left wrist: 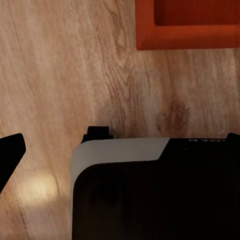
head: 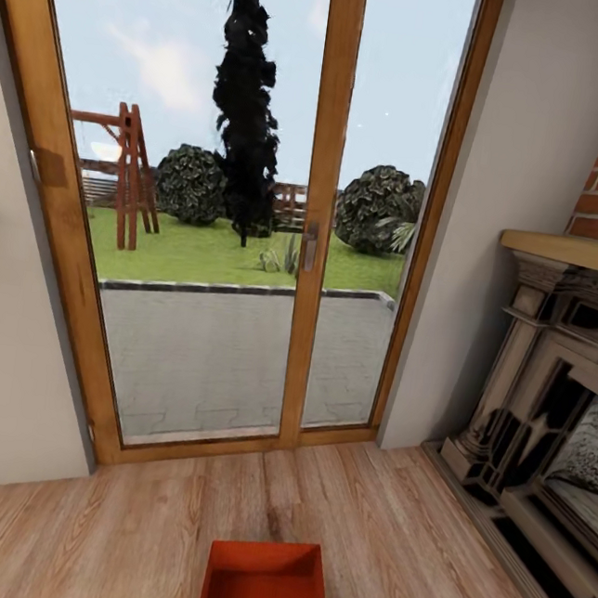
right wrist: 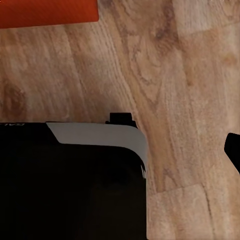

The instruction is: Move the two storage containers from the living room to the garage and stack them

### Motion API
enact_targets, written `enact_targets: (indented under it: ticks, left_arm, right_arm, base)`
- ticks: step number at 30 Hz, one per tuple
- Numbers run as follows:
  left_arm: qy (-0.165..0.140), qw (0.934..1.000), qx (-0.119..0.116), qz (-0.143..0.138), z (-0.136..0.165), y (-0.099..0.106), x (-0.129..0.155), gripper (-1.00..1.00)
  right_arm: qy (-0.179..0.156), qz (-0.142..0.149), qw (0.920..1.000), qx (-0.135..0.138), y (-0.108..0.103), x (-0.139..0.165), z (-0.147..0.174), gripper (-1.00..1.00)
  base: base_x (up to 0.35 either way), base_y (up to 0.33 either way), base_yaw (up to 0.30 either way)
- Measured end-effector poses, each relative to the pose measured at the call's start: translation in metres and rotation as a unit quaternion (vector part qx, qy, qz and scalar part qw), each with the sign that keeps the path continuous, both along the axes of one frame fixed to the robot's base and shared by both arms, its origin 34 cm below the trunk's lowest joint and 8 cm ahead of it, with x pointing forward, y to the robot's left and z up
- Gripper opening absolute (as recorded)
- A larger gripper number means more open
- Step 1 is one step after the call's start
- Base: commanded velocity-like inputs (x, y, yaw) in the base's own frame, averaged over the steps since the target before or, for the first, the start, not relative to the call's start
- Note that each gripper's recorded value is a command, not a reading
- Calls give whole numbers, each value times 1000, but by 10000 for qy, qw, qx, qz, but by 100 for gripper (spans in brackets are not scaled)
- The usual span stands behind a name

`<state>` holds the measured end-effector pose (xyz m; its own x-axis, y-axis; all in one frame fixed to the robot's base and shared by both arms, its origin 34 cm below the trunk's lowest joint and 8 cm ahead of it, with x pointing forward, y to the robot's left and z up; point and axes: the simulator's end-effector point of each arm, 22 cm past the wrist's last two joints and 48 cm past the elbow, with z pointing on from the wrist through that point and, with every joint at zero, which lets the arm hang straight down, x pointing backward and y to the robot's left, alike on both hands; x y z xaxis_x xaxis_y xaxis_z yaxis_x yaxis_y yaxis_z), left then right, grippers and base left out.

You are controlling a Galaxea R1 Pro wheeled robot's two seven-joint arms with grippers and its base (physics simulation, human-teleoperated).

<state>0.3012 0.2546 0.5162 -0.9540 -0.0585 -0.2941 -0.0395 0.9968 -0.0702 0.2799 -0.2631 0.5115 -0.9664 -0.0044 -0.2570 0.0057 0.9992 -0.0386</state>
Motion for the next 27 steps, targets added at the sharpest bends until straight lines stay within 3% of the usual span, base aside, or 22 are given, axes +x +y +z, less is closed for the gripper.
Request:
enact_targets:
  ticks: [27]
  left_arm:
    - [204,9998,13,16,-6,2,-15,100]
  right_arm:
    - [187,40,9998,-17,-2,-15,-5,100]
  base:
    - [0,0,0]
